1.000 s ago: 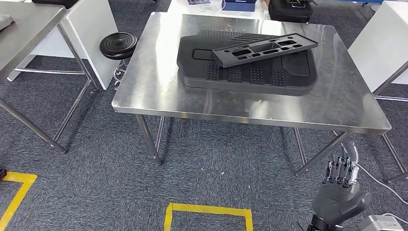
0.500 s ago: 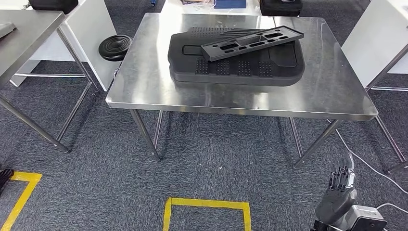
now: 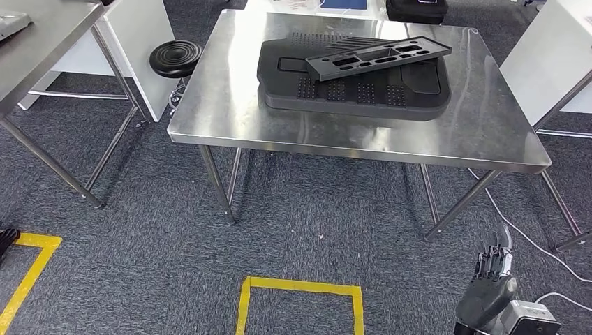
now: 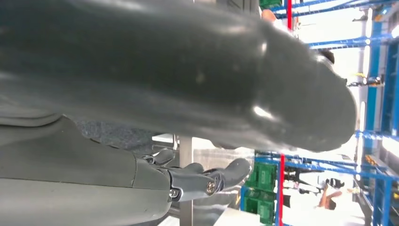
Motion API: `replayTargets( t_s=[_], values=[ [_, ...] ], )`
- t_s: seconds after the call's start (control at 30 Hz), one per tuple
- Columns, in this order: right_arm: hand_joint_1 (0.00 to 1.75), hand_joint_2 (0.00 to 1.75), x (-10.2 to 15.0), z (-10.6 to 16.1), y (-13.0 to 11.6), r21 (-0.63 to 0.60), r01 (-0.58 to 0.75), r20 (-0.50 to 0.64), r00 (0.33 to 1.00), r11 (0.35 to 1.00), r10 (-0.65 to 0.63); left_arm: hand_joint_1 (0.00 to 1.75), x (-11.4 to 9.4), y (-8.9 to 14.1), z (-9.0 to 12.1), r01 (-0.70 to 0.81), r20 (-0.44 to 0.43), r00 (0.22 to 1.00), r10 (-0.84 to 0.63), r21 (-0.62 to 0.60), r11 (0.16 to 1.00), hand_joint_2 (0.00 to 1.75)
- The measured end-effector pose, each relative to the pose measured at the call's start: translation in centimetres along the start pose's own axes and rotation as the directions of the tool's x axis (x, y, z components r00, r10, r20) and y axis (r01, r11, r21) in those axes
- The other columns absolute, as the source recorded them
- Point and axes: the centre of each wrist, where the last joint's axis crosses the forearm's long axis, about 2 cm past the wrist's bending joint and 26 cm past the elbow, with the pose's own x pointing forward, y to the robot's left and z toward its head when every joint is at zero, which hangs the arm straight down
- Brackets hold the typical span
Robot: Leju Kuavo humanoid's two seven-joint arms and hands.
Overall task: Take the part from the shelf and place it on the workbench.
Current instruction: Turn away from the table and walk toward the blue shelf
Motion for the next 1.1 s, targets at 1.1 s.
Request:
replayTargets(
  t_s=[1.1],
  values=[
    [0.0,0.0,-1.7,0.6,-1.6,-0.001,-0.064,-0.134,0.989,0.998,0.063,0.0,0.1,0.0,0.0,0.003,0.002,1.0,-0.003,-0.005,1.0,0.0]
  ],
)
